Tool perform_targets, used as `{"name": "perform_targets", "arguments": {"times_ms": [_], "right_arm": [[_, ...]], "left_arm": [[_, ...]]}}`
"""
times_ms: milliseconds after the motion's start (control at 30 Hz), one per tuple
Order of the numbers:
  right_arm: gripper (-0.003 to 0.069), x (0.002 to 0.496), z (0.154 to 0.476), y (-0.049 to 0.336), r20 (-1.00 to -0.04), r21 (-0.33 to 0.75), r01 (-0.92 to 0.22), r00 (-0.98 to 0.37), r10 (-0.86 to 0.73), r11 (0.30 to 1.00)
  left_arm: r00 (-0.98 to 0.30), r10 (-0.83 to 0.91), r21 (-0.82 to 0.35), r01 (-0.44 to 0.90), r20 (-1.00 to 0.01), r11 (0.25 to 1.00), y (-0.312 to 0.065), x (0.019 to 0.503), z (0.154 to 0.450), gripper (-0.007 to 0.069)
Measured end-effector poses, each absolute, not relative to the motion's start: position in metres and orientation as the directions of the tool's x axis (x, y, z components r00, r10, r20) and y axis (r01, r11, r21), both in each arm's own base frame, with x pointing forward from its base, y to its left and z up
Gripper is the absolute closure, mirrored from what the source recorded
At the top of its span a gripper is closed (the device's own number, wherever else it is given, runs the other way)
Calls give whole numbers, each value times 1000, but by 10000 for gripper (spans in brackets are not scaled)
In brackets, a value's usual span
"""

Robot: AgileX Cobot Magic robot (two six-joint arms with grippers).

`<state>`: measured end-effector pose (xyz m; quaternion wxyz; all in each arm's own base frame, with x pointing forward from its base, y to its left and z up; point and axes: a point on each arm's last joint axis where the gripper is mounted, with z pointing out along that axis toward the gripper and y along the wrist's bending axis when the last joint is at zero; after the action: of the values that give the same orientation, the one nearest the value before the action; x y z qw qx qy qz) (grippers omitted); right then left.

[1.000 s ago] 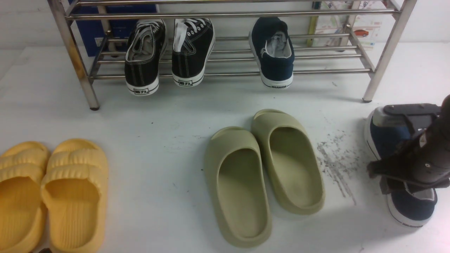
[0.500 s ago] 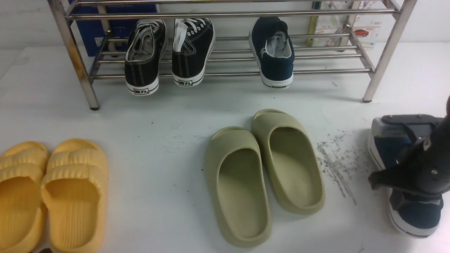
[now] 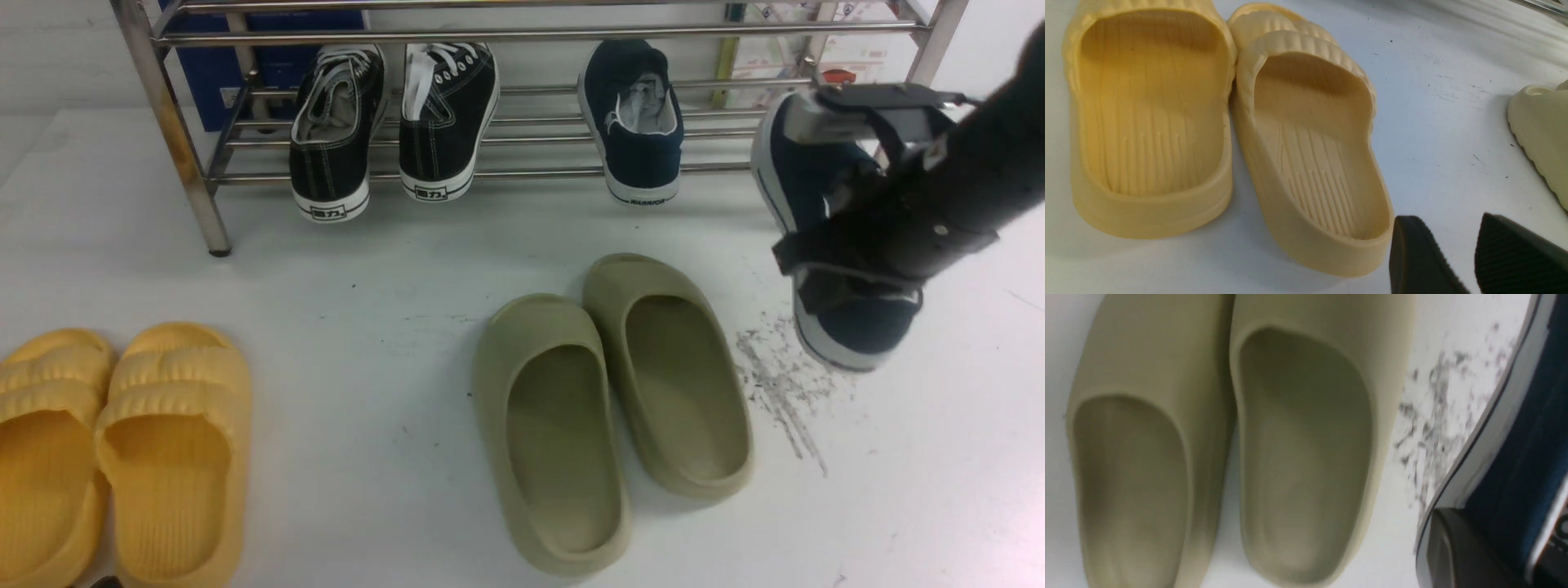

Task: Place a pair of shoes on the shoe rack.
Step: Use the right arm to put a shoe into the shoe rack

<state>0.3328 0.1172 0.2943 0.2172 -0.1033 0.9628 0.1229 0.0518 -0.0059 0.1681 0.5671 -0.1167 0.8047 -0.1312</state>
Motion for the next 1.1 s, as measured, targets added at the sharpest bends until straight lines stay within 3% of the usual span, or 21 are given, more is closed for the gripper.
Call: {"name": "perform_targets", "arguments": {"times_ms": [500,1100], "right_arm": [[621,461,274,145,-506,93,-281,-840,-198,955],[620,501,252,140,-564,94,-255,-810,-160,962]], "left_arm": [[-330,-337,-344,-39,-882,938,-6,52,168,388],[-330,-337,-344,-39,-882,938,-6,52,168,387]]}}
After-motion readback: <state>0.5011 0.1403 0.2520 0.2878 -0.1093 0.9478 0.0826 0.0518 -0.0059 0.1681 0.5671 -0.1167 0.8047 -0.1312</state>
